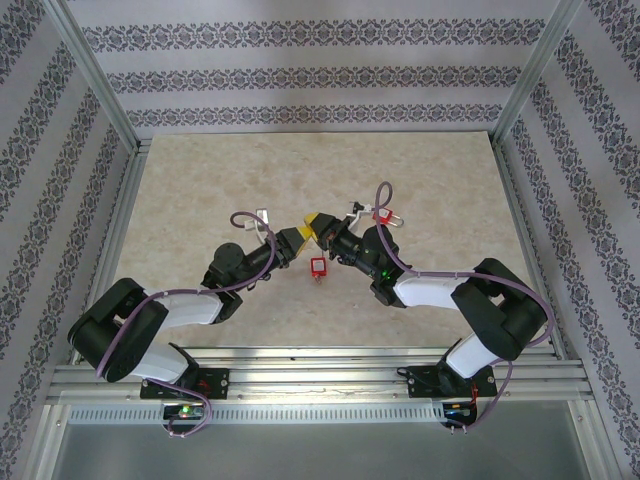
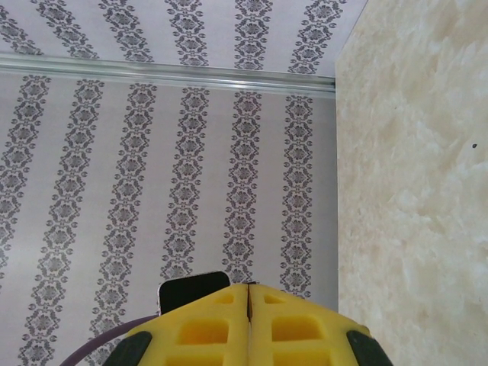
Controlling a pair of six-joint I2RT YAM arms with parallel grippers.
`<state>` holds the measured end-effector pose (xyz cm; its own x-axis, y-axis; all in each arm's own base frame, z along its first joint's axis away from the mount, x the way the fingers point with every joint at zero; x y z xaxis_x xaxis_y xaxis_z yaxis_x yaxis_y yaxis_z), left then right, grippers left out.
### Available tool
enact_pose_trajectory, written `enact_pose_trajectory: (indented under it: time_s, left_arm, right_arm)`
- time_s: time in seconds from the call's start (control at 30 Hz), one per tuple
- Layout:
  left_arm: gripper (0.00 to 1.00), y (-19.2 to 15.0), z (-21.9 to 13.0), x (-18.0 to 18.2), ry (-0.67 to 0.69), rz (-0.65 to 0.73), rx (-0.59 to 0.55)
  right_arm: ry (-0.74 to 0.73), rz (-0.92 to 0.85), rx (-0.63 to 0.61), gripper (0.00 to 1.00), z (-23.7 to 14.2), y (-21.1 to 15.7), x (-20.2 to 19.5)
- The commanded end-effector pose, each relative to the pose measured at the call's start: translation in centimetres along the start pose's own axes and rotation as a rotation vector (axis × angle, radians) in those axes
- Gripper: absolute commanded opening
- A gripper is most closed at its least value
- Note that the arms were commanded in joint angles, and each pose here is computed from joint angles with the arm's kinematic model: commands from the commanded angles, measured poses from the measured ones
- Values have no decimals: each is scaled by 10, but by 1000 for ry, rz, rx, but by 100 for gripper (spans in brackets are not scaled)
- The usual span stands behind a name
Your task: Unlock with the key
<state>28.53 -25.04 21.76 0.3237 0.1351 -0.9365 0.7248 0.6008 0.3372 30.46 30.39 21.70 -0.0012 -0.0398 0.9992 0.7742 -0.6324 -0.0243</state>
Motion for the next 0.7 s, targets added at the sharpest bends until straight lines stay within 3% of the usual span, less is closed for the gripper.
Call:
enact_pose_trajectory:
  time_s: [0.0,0.33,0.37,0.43,0.47,0.57,0.67]
  left_arm:
    - [3,-4,-6,-3,-18,6,-4]
    - [0,-7,-9,-6,-22,37,19]
    - [0,-8,-9,-8,-25,51,32]
    - [0,-9,-10,-11,-26,95,67]
    - [0,-10,-11,-11,-22,125,93]
    - [0,-20,-13,-12,-4,222,237]
    - [0,-36,-16,-17,-4,334,404]
  right_arm:
    - [34,-23,-19,0,-3,0,5]
    - [39,-52,-28,0,-9,3,10]
    - [29,-54,-35,7,-12,7,8]
    - [1,-58,-57,39,-22,20,4]
    - [-26,-68,-67,49,-29,28,2]
    - [-217,-149,-85,64,-57,50,-11]
    - [-516,-431,-96,75,-93,65,-4]
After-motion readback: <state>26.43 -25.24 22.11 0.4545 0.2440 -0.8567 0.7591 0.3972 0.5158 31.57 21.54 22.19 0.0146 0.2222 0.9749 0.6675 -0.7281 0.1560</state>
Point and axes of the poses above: each hand's point on the last joint's axis, 136 mm out from that joint toward the fingers, its own z axis out along the fingers, its own x axis along the line the jaws close on, y = z × x, the point moved 2 cm from there along -z, back along the fingers, and after that the axes turned 5 degrees about z, right-handed, at the moved point
